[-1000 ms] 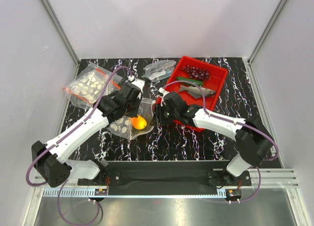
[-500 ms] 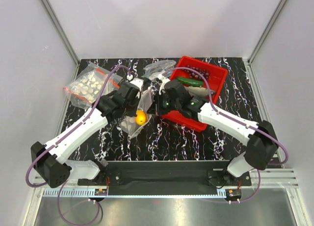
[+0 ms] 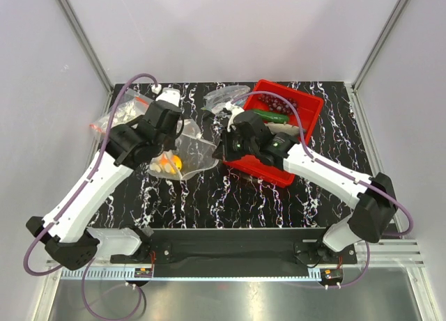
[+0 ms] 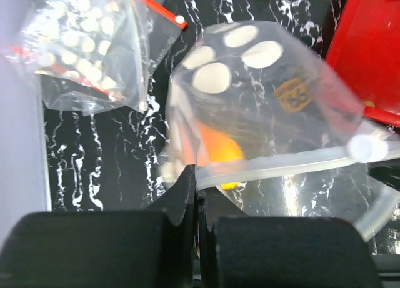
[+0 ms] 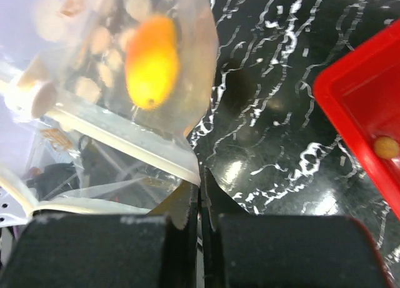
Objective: Place the food in the zip-top bag and seal the zipper
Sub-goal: Adjust the zipper food storage bag at the center of the board, then pick up the fake fish from the bin.
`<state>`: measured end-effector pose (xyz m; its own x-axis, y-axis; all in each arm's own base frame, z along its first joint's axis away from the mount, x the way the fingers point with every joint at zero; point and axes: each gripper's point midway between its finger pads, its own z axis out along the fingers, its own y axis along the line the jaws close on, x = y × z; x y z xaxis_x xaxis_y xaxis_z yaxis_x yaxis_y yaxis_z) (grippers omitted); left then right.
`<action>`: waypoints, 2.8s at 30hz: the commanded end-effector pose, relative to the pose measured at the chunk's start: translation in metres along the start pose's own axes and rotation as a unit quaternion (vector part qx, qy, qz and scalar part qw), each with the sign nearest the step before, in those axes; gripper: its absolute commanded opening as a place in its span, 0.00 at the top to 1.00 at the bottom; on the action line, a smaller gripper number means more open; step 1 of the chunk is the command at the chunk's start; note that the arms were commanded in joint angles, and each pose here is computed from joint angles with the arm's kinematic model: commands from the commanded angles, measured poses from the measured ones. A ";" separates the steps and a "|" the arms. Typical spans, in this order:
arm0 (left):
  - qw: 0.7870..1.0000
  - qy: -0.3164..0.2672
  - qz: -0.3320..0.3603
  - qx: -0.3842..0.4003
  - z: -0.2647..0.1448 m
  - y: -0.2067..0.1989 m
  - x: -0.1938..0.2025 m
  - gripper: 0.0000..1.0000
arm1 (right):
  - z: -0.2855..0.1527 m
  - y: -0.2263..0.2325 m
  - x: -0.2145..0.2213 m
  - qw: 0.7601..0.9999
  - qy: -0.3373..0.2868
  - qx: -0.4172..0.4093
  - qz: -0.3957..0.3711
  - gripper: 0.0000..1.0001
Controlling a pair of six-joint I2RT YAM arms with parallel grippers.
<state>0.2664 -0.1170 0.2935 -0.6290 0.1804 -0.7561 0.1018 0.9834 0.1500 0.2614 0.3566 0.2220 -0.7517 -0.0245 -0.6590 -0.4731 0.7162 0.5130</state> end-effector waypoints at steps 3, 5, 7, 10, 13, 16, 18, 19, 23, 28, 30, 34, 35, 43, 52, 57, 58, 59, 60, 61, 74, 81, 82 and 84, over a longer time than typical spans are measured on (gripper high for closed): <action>0.998 0.010 0.012 -0.059 -0.003 0.024 0.003 1.00 | -0.009 0.021 -0.021 0.999 -0.023 -0.028 -0.024 0.99; 0.998 0.028 0.021 -0.056 0.010 0.017 0.018 1.00 | -0.014 0.020 -0.025 0.999 -0.034 -0.024 -0.027 0.75; 0.998 0.020 0.015 -0.054 0.019 0.012 0.018 1.00 | -0.011 0.012 -0.021 0.999 -0.030 -0.008 -0.029 0.69; 0.998 0.026 0.012 -0.049 0.034 0.003 0.025 1.00 | -0.004 -0.004 -0.015 0.999 -0.024 0.023 -0.028 0.62; 0.998 0.036 0.017 -0.042 0.045 -0.007 0.029 1.00 | -0.002 -0.011 -0.009 0.999 -0.021 0.029 -0.028 0.44; 0.997 0.045 0.031 -0.055 0.052 -0.006 0.030 1.00 | -0.008 -0.018 -0.009 0.998 -0.035 0.034 -0.027 0.24; 0.996 0.046 0.038 -0.068 0.054 -0.003 0.028 1.00 | -0.017 -0.025 -0.013 0.998 -0.050 0.040 -0.023 0.20; 0.996 0.045 0.037 -0.071 0.054 -0.003 0.027 1.00 | -0.020 -0.028 -0.016 0.997 -0.057 0.041 -0.021 0.20; 0.996 0.052 0.030 -0.066 0.059 -0.007 0.024 1.00 | -0.036 -0.046 -0.025 0.995 -0.084 0.047 0.000 0.18; 0.995 0.066 0.028 -0.067 0.070 -0.008 0.029 1.00 | -0.060 -0.067 -0.032 0.990 -0.124 0.062 0.020 0.13; 0.995 0.069 0.028 -0.062 0.073 -0.010 0.033 1.00 | -0.069 -0.080 -0.035 0.987 -0.141 0.075 0.032 0.11; 0.996 0.067 0.023 -0.048 0.075 -0.015 0.035 1.00 | -0.079 -0.105 -0.043 0.976 -0.171 0.117 0.066 0.02; 0.997 0.070 0.025 -0.037 0.076 -0.018 0.039 1.00 | -0.081 -0.117 -0.047 0.970 -0.182 0.142 0.077 0.00; 0.999 0.048 0.019 -0.018 0.065 -0.017 0.032 1.00 | -0.080 -0.206 -0.062 0.890 -0.265 0.252 0.271 0.00; 0.999 0.037 0.010 -0.004 0.060 -0.019 0.029 1.00 | -0.060 -0.275 -0.060 0.755 -0.314 0.402 0.412 0.00; 0.999 0.031 0.006 0.007 0.057 -0.021 0.028 1.00 | -0.028 -0.302 -0.056 0.726 -0.319 0.425 0.436 0.00; 0.999 0.032 0.006 0.008 0.057 -0.021 0.029 1.00 | -0.024 -0.307 -0.055 0.722 -0.316 0.426 0.443 0.00; 0.999 0.031 0.006 0.010 0.057 -0.022 0.029 1.00 | -0.021 -0.312 -0.053 0.716 -0.315 0.429 0.452 0.00; 0.999 0.031 0.007 0.010 0.057 -0.022 0.029 1.00 | -0.015 -0.322 -0.051 0.711 -0.310 0.436 0.456 0.00; 0.999 0.031 0.006 0.010 0.057 -0.022 0.030 1.00 | -0.012 -0.327 -0.049 0.707 -0.307 0.437 0.463 0.00; 0.999 0.032 0.008 0.035 0.057 -0.030 0.034 1.00 | 0.011 -0.389 -0.043 0.674 -0.334 0.457 0.475 0.00; 0.999 0.033 0.010 0.034 0.057 -0.028 0.037 1.00 | 0.017 -0.406 -0.053 0.673 -0.361 0.461 0.453 0.09; 0.999 0.032 0.010 0.034 0.057 -0.028 0.036 1.00 | 0.017 -0.407 -0.056 0.673 -0.367 0.459 0.450 0.13; 0.999 0.031 0.010 0.034 0.057 -0.028 0.036 1.00 | 0.017 -0.409 -0.064 0.680 -0.376 0.456 0.435 0.31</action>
<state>0.2811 -0.1351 0.2130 -0.7107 0.2162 -0.6695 0.1595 0.9764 0.1459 0.4970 0.0880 0.0417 -0.0021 0.8381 -0.5456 0.7556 0.3587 0.5481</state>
